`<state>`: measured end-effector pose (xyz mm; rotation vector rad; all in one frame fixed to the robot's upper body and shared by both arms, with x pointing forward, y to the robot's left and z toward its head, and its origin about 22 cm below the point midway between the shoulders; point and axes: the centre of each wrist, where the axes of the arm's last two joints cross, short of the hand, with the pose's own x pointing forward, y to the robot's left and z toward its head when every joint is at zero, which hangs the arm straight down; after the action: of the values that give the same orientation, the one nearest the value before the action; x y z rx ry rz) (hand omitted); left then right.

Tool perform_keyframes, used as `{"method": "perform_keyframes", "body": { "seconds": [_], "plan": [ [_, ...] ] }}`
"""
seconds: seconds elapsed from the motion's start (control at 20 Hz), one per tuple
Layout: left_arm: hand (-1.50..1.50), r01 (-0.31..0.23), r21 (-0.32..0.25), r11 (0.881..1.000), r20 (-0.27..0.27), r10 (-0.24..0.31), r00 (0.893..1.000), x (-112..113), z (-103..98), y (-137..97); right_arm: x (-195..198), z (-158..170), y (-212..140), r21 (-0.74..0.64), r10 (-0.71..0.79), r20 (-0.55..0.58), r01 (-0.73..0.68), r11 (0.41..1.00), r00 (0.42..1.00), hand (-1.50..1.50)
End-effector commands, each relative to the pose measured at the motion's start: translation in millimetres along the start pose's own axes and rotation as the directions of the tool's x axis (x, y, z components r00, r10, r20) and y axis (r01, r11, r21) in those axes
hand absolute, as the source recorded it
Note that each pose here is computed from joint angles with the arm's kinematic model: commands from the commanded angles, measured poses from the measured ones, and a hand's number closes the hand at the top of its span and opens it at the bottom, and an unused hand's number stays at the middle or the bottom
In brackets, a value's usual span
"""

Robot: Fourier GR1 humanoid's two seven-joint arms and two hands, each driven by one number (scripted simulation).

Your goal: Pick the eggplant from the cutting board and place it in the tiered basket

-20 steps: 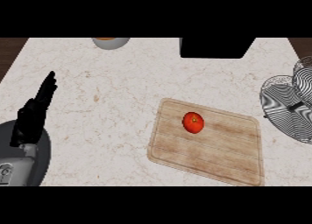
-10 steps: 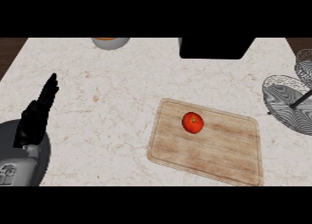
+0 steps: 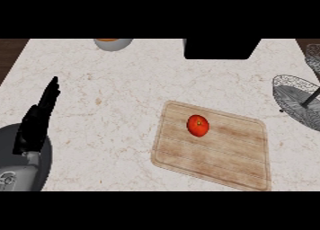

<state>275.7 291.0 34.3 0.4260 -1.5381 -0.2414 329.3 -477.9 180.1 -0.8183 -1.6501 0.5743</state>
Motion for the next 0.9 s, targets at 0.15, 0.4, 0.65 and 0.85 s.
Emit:
{"method": "perform_keyframes", "body": {
  "seconds": [0.15, 0.4, 0.65, 0.85],
  "plan": [
    [0.00, -0.013, 0.001, 1.000, -0.016, 0.013, 1.000, 5.7, -17.4, 9.4, -14.3, 25.5, -76.8, -0.093, -0.098, -0.103, 0.089, 0.992, 0.990, -1.50],
    [0.00, -0.017, 0.004, 1.000, -0.013, 0.017, 1.000, -17.0, 0.4, -2.3, -38.0, 58.3, -134.6, -0.099, -0.172, -0.215, 0.154, 0.983, 0.961, -1.50],
    [0.00, -0.007, 0.002, 1.000, 0.017, 0.007, 1.000, 13.2, -10.7, -3.8, -70.0, 113.2, -164.5, -0.101, -0.207, -0.220, 0.189, 0.977, 0.953, -1.50],
    [0.00, -0.001, 0.008, 1.000, 0.005, 0.001, 1.000, -2.9, -1.9, 6.1, -82.0, 142.4, -176.7, -0.108, -0.267, -0.188, 0.251, 0.962, 0.945, -1.50]
  ]
}}
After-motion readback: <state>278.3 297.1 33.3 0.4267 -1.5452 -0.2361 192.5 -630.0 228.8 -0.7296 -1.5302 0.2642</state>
